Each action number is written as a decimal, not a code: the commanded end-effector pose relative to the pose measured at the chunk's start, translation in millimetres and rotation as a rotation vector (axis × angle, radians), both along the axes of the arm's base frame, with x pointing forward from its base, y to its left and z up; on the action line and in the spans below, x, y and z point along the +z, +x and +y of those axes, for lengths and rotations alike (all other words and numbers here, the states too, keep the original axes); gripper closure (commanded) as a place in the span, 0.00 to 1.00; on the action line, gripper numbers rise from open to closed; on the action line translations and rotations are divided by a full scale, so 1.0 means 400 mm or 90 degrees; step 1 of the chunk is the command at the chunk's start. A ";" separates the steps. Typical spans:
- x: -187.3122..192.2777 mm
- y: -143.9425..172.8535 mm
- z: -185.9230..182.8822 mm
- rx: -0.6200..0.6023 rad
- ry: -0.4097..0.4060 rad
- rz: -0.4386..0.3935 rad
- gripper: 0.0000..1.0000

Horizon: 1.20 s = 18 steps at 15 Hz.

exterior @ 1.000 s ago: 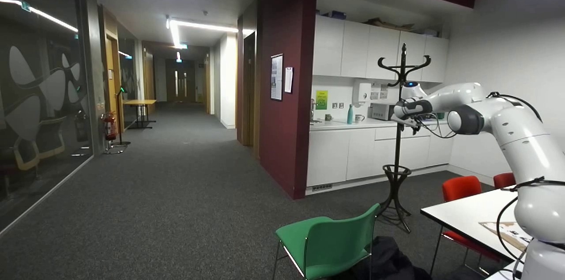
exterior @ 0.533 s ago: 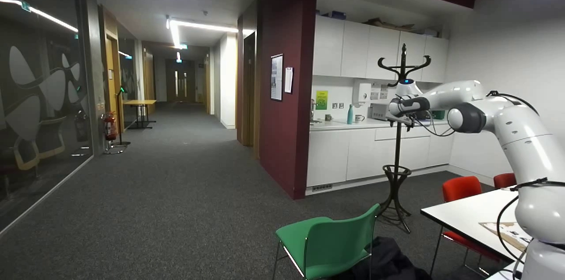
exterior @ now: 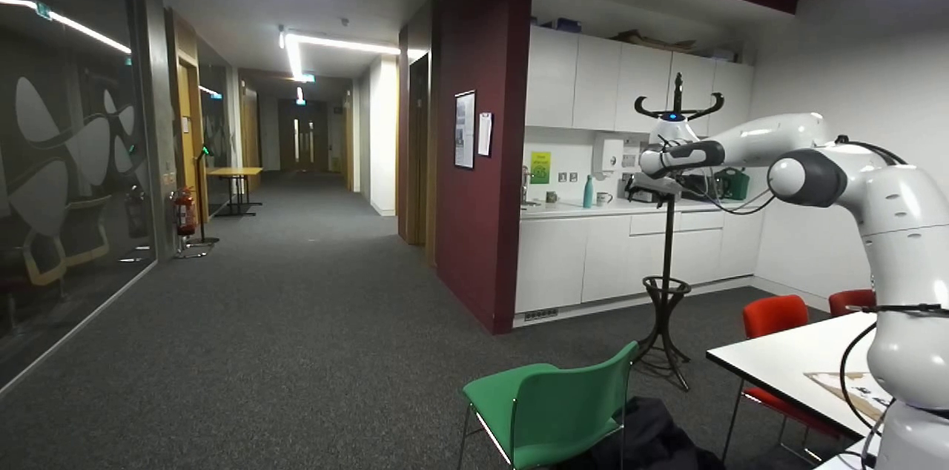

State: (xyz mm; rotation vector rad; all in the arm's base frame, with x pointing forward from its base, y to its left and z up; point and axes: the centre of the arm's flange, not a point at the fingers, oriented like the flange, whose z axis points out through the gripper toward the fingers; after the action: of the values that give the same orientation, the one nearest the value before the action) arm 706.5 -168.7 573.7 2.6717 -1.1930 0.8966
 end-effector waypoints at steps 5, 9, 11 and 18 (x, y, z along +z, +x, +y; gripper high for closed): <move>0.016 -0.185 0.197 0.198 0.044 0.125 0.00; 0.007 -0.252 0.254 0.314 0.055 0.219 0.00; 0.002 -0.275 0.269 0.354 0.048 0.267 0.00; -0.021 -0.312 0.280 0.373 0.027 0.318 0.00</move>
State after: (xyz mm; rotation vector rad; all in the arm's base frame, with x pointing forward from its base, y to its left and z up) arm 601.8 -56.1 566.4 3.0826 -0.3707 0.1906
